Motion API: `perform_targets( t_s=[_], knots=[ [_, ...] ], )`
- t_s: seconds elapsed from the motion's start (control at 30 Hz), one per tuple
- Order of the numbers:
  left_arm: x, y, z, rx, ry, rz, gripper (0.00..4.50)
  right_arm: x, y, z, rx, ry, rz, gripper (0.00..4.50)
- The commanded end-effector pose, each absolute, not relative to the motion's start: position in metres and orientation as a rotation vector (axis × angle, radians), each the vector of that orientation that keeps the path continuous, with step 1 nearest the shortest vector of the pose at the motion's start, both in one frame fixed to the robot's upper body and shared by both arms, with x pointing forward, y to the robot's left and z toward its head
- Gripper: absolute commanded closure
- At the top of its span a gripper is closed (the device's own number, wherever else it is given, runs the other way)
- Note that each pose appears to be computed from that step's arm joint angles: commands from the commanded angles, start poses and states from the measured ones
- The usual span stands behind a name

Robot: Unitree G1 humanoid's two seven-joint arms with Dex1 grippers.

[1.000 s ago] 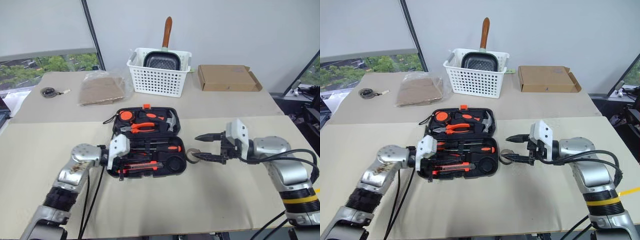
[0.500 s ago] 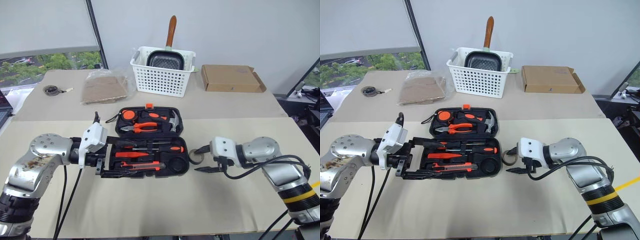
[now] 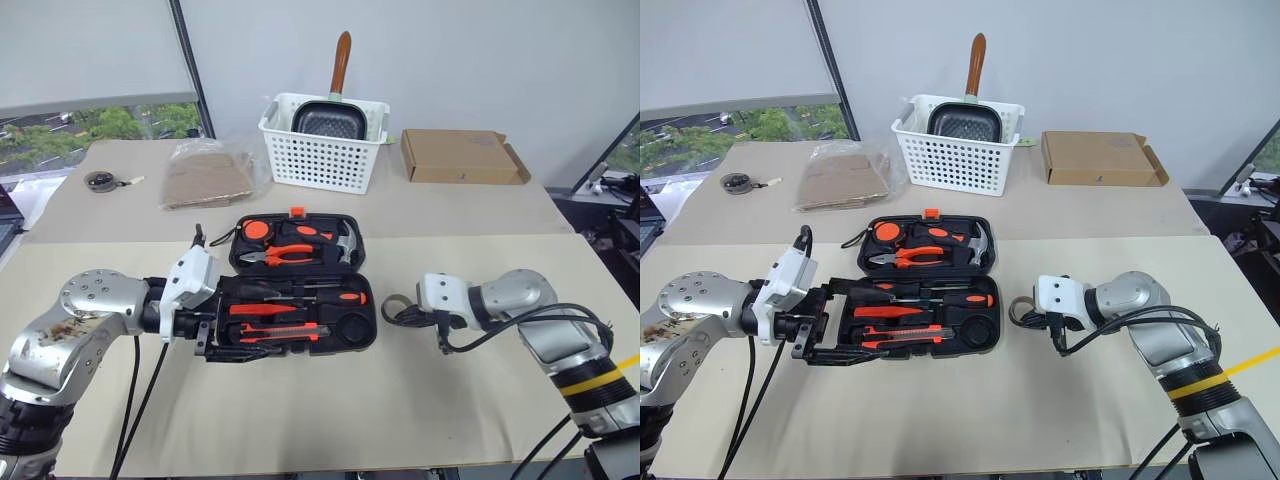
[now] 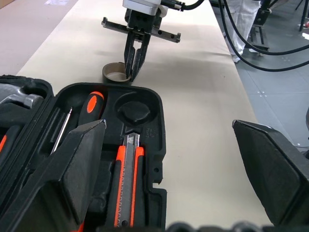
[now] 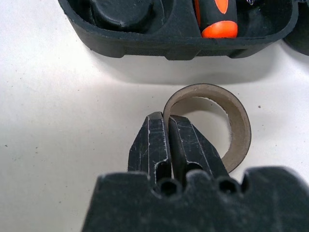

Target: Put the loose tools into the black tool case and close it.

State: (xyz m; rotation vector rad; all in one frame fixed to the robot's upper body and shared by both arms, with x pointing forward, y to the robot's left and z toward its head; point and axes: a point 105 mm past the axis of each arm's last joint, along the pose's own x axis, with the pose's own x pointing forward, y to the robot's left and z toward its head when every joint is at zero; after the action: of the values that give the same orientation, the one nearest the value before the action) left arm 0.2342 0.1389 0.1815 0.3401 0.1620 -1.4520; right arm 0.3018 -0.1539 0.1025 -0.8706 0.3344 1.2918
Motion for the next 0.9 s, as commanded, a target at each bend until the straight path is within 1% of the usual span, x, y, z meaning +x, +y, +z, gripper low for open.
perform_targets(
  t_s=[0.03,0.13,0.23,0.37,0.43,0.5,0.6,0.9],
  knots=[
    [0.233,0.137,0.189,0.389,0.136,-1.456,0.0,0.304,-0.15,0.12,-0.907,0.271,1.289,4.43],
    [0.234,0.139,0.191,0.385,0.134,-1.439,0.0,0.304,-0.146,0.137,-0.941,0.226,1.29,4.43],
    [0.233,0.138,0.192,0.386,0.133,-1.43,0.0,0.291,-0.118,0.158,-0.94,0.145,1.374,4.43],
    [0.233,0.138,0.192,0.392,0.135,-1.414,0.0,0.272,-0.087,0.164,-0.904,0.093,1.474,4.43],
    [0.233,0.139,0.192,0.394,0.135,-1.408,0.0,0.266,-0.075,0.162,-0.891,0.088,1.513,4.43],
    [0.233,0.139,0.193,0.397,0.133,-1.404,0.0,0.263,-0.071,0.152,-0.897,0.117,1.539,4.43],
    [0.232,0.138,0.193,0.398,0.13,-1.395,0.0,0.264,-0.072,0.139,-0.926,0.166,1.551,4.43],
    [0.232,0.137,0.191,0.394,0.129,-1.379,0.0,0.268,-0.076,0.123,-0.957,0.256,1.565,4.43]
  ],
)
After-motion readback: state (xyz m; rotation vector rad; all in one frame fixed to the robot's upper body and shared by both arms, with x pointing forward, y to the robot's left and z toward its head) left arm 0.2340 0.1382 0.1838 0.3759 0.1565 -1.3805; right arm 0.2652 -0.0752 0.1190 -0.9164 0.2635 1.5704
